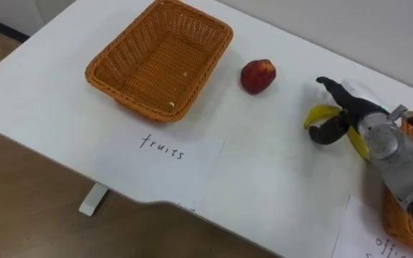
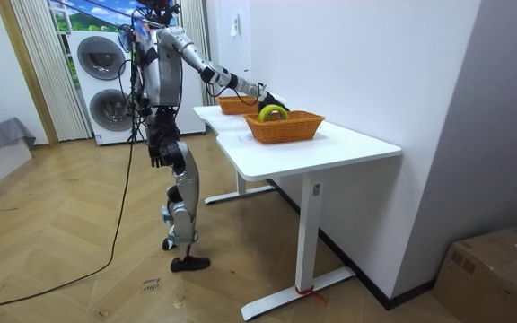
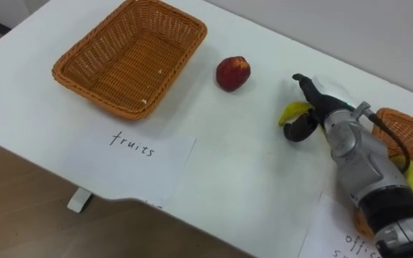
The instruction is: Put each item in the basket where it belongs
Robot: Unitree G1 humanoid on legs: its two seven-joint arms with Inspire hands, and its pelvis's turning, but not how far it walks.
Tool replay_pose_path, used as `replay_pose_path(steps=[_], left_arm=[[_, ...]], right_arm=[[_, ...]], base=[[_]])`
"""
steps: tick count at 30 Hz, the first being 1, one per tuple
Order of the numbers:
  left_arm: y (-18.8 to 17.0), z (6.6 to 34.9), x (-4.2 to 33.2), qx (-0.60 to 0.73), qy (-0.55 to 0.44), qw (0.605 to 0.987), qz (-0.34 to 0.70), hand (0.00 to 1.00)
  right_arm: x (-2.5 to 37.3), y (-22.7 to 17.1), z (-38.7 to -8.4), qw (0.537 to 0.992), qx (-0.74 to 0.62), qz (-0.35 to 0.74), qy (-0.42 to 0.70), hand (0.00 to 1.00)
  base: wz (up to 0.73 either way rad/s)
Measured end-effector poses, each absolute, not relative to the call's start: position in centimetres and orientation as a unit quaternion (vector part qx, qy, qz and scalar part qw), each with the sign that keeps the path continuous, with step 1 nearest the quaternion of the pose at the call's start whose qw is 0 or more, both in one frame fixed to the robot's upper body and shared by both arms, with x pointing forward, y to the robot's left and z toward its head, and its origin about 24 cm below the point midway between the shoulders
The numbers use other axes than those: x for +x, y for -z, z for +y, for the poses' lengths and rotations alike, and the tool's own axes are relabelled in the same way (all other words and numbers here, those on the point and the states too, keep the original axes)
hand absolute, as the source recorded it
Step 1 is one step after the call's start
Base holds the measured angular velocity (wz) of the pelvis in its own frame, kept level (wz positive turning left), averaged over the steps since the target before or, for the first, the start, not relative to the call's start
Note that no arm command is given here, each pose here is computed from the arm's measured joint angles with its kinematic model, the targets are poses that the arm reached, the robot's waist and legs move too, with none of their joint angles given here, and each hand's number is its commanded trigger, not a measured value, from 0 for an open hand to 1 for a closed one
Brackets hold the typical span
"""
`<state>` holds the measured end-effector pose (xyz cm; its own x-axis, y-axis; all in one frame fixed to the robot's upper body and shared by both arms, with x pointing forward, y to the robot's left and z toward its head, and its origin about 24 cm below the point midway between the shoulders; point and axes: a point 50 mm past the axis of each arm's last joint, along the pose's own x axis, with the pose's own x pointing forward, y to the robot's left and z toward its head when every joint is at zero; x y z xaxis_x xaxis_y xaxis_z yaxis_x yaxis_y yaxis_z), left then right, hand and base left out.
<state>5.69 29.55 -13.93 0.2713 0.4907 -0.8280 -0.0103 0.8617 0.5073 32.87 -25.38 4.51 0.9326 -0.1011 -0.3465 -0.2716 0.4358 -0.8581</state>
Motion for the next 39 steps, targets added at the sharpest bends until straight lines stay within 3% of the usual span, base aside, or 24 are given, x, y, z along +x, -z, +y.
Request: replay_pose_path(steps=[29,31,32,33,39], left_arm=[[13.9,29.5,6.2,0.206,-0.150,0.772,0.582,0.00],[13.9,29.5,6.2,0.205,-0.150,0.773,0.582,0.00],[13.9,29.5,6.2,0.205,-0.150,0.773,0.582,0.00],[13.9,29.5,6.2,0.205,-0.150,0.773,0.582,0.00],[13.9,29.5,6.2,0.205,-0.151,0.772,0.582,0.00]], right_arm=[[32.1,-2.8,-26.6,0.794,-0.543,0.254,-0.103,0.00],[32.1,-2.9,-26.8,0.791,-0.545,0.256,-0.104,0.27],[32.0,-2.9,-26.8,0.785,-0.553,0.258,-0.106,0.76],[32.0,-2.9,-26.8,0.783,-0.555,0.258,-0.106,1.00],[32.4,-4.0,-27.6,0.773,-0.576,0.251,-0.089,1.00]], base=[[0.01],[0.00],[0.00],[0.00],[0.00]])
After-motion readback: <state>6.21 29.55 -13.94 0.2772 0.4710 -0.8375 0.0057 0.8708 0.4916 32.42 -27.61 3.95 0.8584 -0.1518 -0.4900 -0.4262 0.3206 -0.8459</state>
